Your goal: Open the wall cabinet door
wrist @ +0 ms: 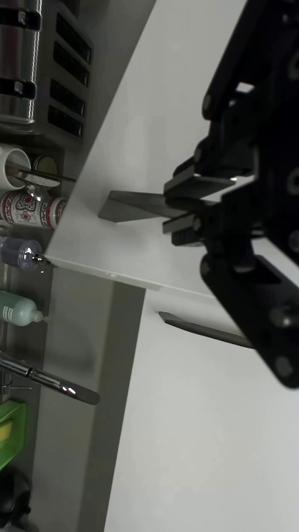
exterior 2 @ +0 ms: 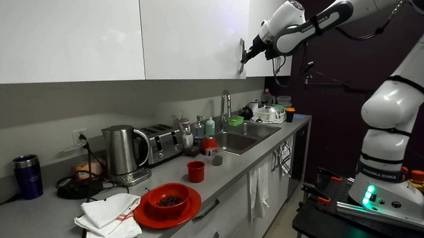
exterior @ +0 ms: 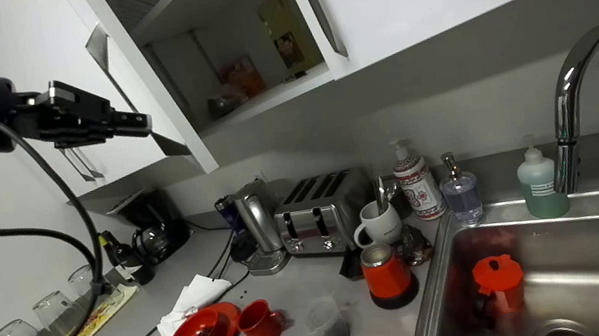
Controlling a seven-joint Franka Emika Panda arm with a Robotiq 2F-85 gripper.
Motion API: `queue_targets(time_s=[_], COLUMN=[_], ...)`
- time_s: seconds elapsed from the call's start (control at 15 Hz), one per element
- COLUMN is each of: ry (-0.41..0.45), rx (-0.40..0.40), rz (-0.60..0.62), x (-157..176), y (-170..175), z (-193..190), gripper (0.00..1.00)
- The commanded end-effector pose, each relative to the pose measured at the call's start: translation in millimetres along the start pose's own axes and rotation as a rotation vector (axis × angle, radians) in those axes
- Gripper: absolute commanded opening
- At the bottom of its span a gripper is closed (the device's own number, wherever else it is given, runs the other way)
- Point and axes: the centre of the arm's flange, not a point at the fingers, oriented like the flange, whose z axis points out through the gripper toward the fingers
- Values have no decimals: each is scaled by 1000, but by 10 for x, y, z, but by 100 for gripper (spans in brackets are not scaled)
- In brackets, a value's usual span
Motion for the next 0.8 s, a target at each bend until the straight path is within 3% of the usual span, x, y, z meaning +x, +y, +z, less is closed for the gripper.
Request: queue_targets(time_s=[0.0,0.27,0.33,0.47,0.73], ry=[-59,-55,-55,-55,-112], rx=[35,13,9,-2,1], rz=[-130,-114,-109,-135,-284], x=[-344,-362,-365,-381,-585], y=[-641,-678,-686,-709,-909], z=[229,195,191,189,312], gripper=[8,10,41,45,78])
